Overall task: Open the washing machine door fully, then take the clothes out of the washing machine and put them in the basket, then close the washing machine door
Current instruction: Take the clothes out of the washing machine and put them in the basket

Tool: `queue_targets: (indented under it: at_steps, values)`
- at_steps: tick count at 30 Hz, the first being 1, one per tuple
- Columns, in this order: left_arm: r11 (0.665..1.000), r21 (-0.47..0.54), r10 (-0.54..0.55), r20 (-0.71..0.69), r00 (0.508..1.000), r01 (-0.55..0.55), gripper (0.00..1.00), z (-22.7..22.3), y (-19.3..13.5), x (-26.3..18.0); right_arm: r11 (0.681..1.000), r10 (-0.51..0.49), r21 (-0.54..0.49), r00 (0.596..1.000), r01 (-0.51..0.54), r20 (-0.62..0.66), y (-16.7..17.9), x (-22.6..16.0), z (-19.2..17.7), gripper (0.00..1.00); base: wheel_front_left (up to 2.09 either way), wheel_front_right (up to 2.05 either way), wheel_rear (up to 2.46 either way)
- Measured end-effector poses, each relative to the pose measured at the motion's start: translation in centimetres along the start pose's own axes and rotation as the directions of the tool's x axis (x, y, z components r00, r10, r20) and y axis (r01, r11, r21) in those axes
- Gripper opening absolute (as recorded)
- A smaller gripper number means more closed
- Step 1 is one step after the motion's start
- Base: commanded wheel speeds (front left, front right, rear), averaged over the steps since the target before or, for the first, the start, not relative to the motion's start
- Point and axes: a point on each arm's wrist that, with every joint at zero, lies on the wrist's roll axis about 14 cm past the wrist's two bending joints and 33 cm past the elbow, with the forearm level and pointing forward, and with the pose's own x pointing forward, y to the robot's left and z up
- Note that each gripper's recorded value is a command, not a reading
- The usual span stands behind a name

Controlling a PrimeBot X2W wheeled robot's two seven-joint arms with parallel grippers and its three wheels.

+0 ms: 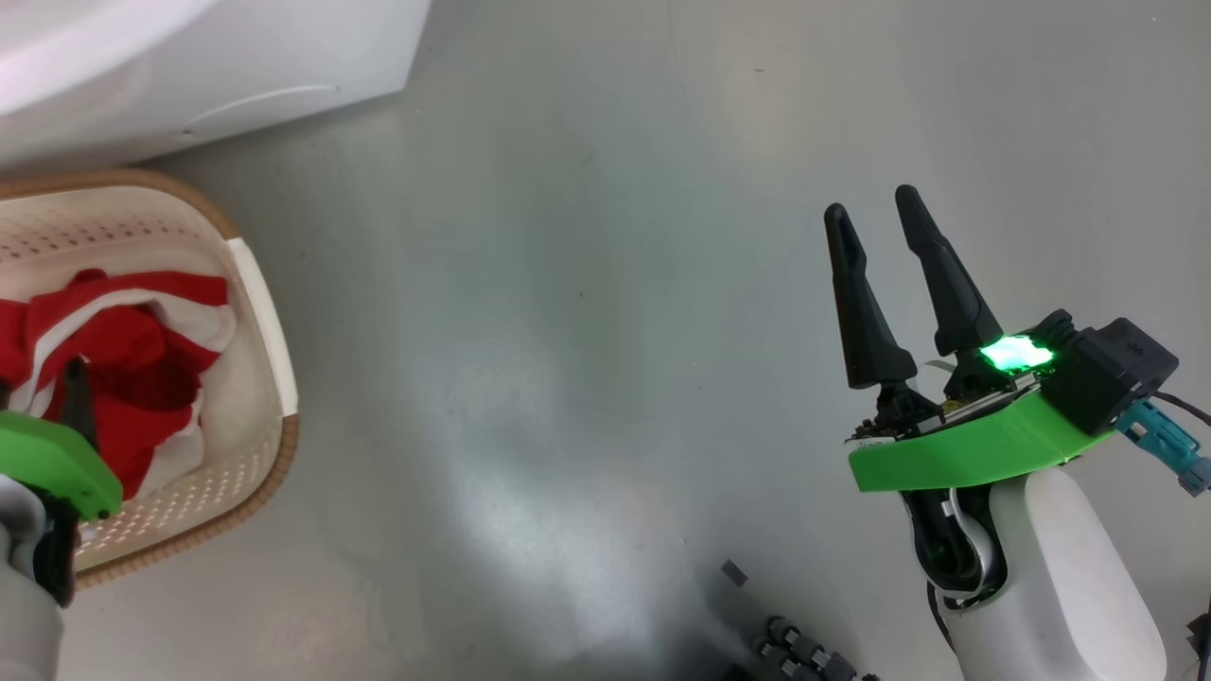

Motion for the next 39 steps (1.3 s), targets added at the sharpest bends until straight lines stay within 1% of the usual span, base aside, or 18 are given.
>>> queue_targets:
  at_steps: [12,16,19,24,28,31,35,38,39]
  values:
    - [0.996,-0.090,0.000,0.111,0.994,0.010,1.00,3.3,-0.9,-2.3,1.000,0.013,0.001,0.999,-0.013,0.041,0.5,-0.1,1.6,1.00,0.00,0.00,0.00]
    - [0.996,-0.092,-0.007,0.140,0.990,0.020,1.00,3.7,-1.0,-3.8,1.000,0.029,-0.014,0.998,-0.028,0.055,1.1,-0.2,2.3,1.00,0.00,0.00,0.00]
    - [0.995,-0.093,-0.011,0.189,0.982,0.029,1.00,5.1,-1.0,-5.0,0.999,0.035,-0.017,0.998,-0.034,0.053,1.4,-0.6,2.3,1.00,0.00,0.00,0.00]
    - [0.992,-0.117,-0.005,0.298,0.955,0.042,1.00,8.3,-0.6,-7.3,0.999,0.049,-0.027,0.996,-0.047,0.080,1.9,-0.7,3.4,1.00,0.00,0.00,0.00]
    - [0.994,-0.104,-0.004,0.362,0.932,0.045,1.00,9.5,-0.7,-9.6,0.997,0.067,-0.045,0.995,-0.064,0.080,2.5,-1.4,3.6,1.00,0.00,0.00,0.00]
    - [0.994,-0.094,-0.014,0.414,0.910,0.058,1.00,10.5,-1.4,-11.3,0.997,0.072,-0.042,0.995,-0.069,0.073,2.8,-2.3,3.6,1.00,0.00,0.00,0.00]
    - [0.993,-0.101,-0.006,0.489,0.872,0.063,1.00,12.0,-1.7,-14.0,0.996,0.087,-0.039,0.992,-0.084,0.090,3.4,-3.0,4.3,1.00,0.00,0.00,0.00]
    - [0.994,-0.085,-0.011,0.539,0.842,0.068,1.00,12.9,-2.2,-15.9,0.995,0.093,-0.039,0.991,-0.089,0.098,3.7,-3.8,4.8,1.00,0.00,0.00,0.00]
    - [0.994,-0.077,-0.015,0.569,0.822,0.071,1.00,13.4,-2.6,-17.2,0.995,0.094,-0.035,0.990,-0.091,0.103,3.8,-4.2,5.0,1.00,0.00,0.00,0.00]
